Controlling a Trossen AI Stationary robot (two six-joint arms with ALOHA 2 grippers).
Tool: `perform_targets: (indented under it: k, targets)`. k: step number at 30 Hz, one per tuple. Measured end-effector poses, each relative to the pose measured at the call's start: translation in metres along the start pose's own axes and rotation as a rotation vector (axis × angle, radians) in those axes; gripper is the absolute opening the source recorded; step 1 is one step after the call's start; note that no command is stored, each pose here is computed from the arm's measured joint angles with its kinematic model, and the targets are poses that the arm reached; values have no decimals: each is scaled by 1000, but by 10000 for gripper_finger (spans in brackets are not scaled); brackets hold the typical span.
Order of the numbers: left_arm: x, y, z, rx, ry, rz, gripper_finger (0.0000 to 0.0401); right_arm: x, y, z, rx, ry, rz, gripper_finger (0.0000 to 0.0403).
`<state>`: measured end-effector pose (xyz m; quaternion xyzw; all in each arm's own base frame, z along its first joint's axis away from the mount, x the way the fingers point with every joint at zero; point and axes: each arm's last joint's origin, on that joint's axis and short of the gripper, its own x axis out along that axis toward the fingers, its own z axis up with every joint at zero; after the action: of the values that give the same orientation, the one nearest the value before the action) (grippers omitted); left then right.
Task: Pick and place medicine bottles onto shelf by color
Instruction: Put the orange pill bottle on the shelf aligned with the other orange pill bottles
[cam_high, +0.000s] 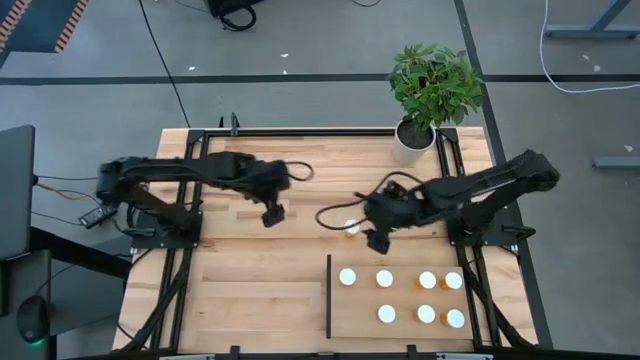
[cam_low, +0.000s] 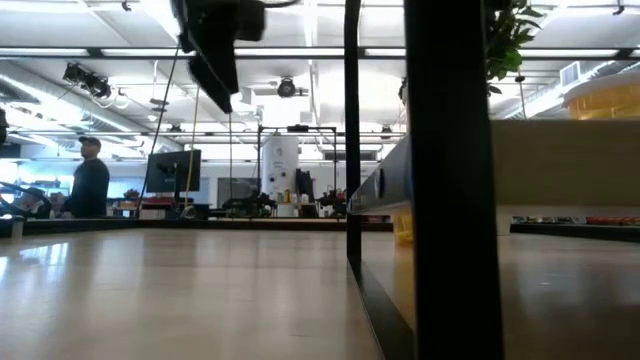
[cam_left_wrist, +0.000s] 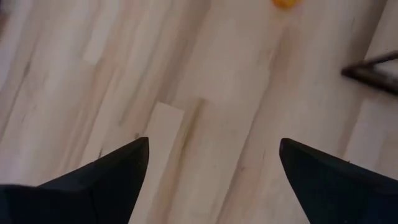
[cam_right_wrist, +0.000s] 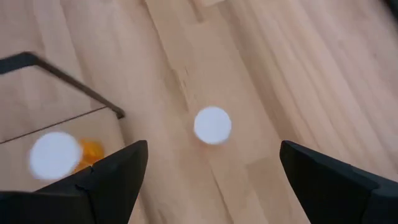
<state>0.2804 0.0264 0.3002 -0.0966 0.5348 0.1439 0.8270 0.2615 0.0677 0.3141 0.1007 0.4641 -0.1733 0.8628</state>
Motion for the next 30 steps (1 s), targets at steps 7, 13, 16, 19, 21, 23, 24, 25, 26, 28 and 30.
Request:
perform_targets:
  k: [7, 13, 16, 19, 21, 23, 24, 25, 26, 28, 30]
  targets:
    - [-18, 22, -33, -226, -160, 31, 366, 66, -1, 13, -84, 178, 1, 374]
    - [-24, 26, -42, -294, -220, 79, 364, 96, 5, 13, -149, 250, 30, 374]
    - [-25, 26, -40, -312, -242, 81, 364, 109, 4, 12, -151, 282, 13, 374]
    - [-25, 26, -38, -319, -262, 78, 364, 124, 3, 12, -139, 304, 9, 374]
    - [-26, 25, -37, -322, -278, 72, 364, 133, 1, 12, -128, 324, 2, 374]
    - [-26, 25, -36, -323, -280, 72, 364, 141, -2, 13, -111, 329, -1, 374]
    - [-26, 25, -36, -323, -282, 71, 364, 145, -4, 14, -103, 336, 4, 374]
    - [-26, 25, -36, -323, -283, 71, 364, 148, -5, 14, -95, 342, 12, 374]
    - [-26, 25, -36, -322, -281, 71, 364, 151, -6, 15, -85, 346, 19, 374]
    - [-26, 25, -36, -322, -282, 71, 364, 155, -10, 16, -70, 361, 26, 374]
    - [-26, 25, -36, -322, -281, 71, 364, 157, -12, 17, -58, 359, 30, 374]
